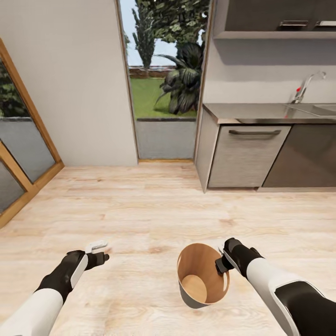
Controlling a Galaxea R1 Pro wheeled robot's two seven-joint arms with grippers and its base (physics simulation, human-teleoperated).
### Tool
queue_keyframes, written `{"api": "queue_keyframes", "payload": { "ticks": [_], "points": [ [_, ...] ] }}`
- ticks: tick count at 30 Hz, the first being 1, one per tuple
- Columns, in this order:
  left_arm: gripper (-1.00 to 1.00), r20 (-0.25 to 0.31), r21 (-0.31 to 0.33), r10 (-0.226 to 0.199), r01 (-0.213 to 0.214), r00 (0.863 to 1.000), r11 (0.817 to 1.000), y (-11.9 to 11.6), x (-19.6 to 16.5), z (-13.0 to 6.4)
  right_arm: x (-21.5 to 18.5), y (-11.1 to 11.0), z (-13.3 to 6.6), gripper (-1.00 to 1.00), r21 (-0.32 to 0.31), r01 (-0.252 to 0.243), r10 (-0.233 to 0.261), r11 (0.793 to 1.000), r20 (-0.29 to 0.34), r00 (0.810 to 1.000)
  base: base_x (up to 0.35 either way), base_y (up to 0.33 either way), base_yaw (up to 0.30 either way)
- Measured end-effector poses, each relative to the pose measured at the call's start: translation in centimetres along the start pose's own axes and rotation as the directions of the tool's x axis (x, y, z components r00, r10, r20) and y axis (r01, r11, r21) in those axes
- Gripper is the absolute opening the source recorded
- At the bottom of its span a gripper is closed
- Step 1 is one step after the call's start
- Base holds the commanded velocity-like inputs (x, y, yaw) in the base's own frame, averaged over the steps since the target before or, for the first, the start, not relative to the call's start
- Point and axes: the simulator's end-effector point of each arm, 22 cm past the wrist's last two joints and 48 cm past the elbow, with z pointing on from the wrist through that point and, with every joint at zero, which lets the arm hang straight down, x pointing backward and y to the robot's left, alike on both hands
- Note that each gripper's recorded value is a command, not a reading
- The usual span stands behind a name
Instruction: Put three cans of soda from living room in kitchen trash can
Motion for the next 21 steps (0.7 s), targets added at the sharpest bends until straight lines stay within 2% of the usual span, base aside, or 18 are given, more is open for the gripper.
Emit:
{"api": "queue_keyframes", "payload": {
  "ticks": [16, 18, 21],
  "points": [
    [1.0, -0.016, 0.023, 0.003, -0.003, 1.0, 1.0, -0.1, 0.6, 0.5, 0.6, 0.3, 0.7, -1.0, -0.006, -0.005, 0.005, 1.0, -0.016, 1.0, 0.0, 0.0, 0.214],
    [1.0, -0.018, 0.032, 0.003, -0.003, 1.0, 0.999, -0.2, 0.6, 0.5, 1.0, 0.5, 0.9, -1.0, -0.016, -0.02, 0.019, 1.0, -0.022, 1.0, 0.0, 0.0, 0.214],
    [1.0, -0.026, 0.054, 0.006, -0.005, 1.0, 0.999, -0.8, 0.9, 0.6, 2.7, 1.5, 2.1, -1.0, -0.051, -0.069, 0.068, 0.996, -0.024, 0.997, 0.0, 0.0, 0.214]
  ]
}}
